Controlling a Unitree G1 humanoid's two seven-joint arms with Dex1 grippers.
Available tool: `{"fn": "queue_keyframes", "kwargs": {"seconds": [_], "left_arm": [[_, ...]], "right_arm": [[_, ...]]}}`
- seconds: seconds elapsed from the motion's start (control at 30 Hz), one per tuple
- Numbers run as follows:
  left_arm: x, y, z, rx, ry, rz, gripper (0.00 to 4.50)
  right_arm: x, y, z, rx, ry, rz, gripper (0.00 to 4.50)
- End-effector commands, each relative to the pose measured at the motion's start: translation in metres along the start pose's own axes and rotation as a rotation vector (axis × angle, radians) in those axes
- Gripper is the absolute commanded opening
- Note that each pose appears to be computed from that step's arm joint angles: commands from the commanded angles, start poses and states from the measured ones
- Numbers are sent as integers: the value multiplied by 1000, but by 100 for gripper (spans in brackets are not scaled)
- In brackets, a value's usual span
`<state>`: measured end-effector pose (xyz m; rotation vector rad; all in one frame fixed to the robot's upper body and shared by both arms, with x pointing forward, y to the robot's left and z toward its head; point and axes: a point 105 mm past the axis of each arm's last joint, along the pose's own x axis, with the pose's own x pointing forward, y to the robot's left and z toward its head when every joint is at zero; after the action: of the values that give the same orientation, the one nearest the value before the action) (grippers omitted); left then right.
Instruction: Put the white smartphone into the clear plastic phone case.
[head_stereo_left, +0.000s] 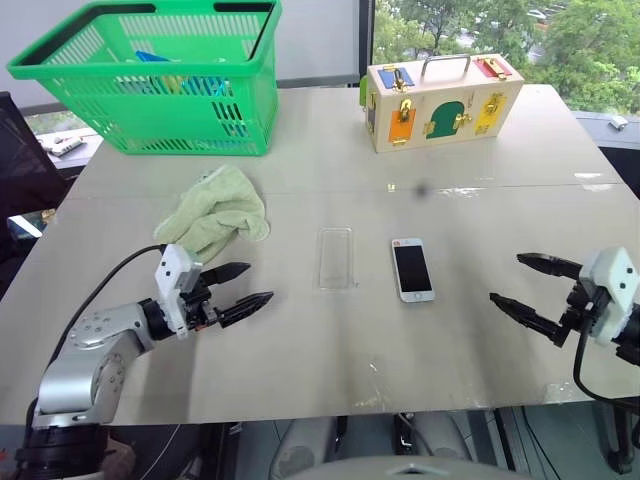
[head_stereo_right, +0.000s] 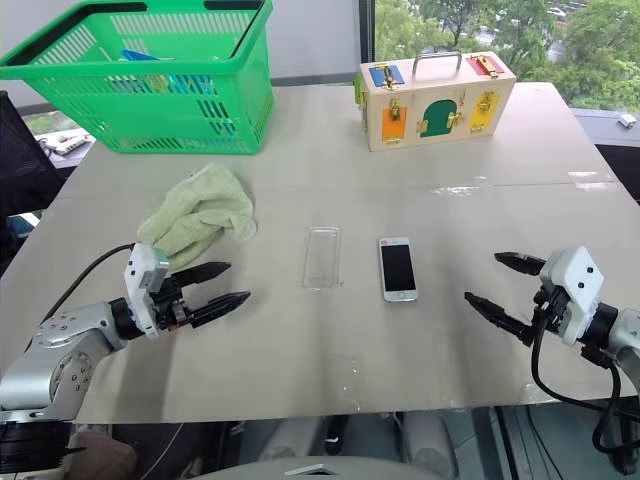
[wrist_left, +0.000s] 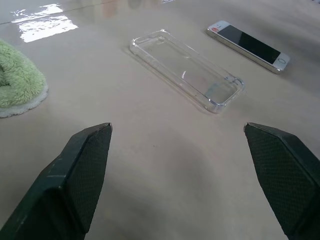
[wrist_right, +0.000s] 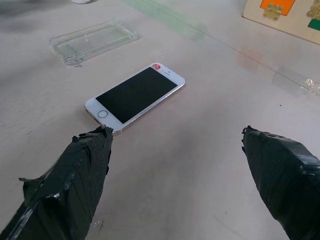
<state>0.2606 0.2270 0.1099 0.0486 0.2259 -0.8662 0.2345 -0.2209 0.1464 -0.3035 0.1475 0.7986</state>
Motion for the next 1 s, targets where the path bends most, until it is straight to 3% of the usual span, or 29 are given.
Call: {"fn": "queue_keyframes", "kwargs": {"seconds": [0.03, 0.13, 0.3, 0.43, 0.83, 1.0], "left_arm": [[-2, 7, 16, 57, -20, 8, 436], [10, 12, 35, 102, -46, -36, 436], [26, 12, 56, 159, -32, -177, 436], [39, 13, 52, 269, 70, -289, 436], [79, -4, 35, 456, 201, -602, 436], [95, -6, 46, 485, 257, -680, 436]], "right_arm": [[-3, 4, 20, -51, -74, 0, 450], [3, 22, 40, -54, -166, 60, 450], [5, 45, 53, -49, -186, 162, 450], [5, 57, 52, -54, -159, 221, 450], [6, 75, 48, -54, -123, 221, 450], [5, 78, 48, -56, -115, 213, 450]]}}
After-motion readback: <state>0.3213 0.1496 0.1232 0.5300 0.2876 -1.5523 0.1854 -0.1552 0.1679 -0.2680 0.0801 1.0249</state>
